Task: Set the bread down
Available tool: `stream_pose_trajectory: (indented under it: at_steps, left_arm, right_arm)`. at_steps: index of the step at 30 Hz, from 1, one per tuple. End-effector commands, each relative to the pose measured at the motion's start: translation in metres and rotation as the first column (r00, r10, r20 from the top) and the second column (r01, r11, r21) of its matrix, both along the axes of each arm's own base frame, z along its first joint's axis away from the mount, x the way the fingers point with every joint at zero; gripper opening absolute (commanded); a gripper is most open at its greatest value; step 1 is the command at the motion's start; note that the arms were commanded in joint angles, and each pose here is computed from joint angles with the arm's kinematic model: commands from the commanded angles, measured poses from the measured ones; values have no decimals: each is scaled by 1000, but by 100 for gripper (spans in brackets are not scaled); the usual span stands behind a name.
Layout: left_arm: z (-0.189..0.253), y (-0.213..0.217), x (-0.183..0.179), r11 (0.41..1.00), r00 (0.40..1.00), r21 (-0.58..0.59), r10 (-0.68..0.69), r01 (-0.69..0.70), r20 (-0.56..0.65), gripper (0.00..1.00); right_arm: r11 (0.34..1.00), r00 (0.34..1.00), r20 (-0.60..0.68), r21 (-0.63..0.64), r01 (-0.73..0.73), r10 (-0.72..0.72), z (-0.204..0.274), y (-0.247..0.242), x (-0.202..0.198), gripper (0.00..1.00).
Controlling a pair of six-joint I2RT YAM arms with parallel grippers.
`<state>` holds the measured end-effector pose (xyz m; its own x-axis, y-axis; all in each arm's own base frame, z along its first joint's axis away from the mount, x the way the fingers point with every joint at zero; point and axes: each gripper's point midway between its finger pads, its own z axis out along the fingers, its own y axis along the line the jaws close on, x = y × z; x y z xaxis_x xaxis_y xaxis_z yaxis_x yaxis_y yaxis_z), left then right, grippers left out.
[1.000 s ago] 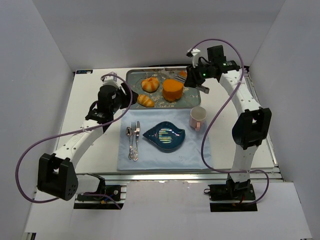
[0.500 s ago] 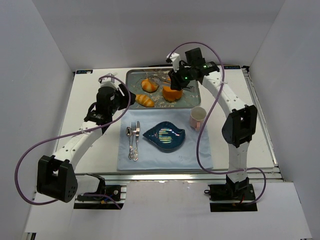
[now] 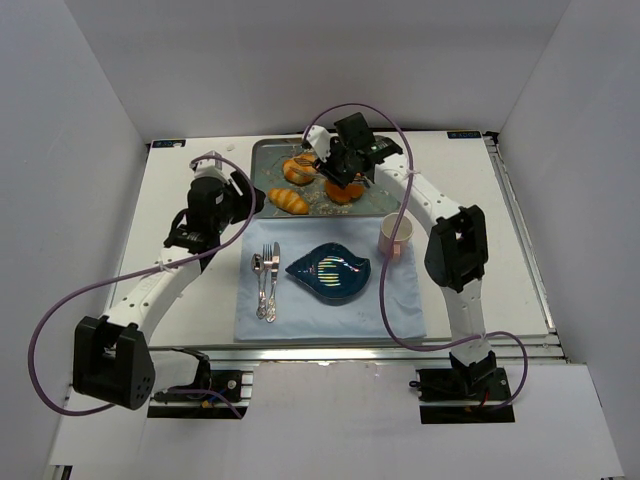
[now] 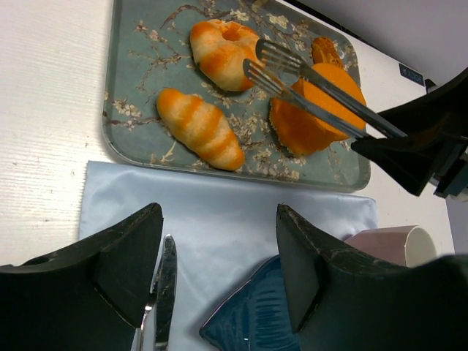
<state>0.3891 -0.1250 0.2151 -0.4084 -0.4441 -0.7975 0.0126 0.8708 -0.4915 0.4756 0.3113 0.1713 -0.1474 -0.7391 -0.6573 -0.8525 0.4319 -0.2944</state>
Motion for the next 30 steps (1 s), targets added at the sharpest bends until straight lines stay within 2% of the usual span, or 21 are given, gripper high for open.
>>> stream_pose_trajectory:
  at_steps: [1,6,20,30]
  left_arm:
    - [12,7,-4,1000,999,-13,20,-19,39,73]
    - [11,8,-3,1000,999,-19,20,-19,39,73]
    - [8,10,-1,1000,999,-26,18,-17,37,73]
    - [5,13,0,999,999,-28,22,-21,34,73]
  right_arm:
    - [1000,989,147,-19,13,-10,23,1,26,44]
    - [999,986,165,-35,-3,8,15,7,29,44]
    - [998,993,107,-57,-36,42,-12,15,19,46]
    - [995,990,140,-101,-14,28,-18,16,25,47]
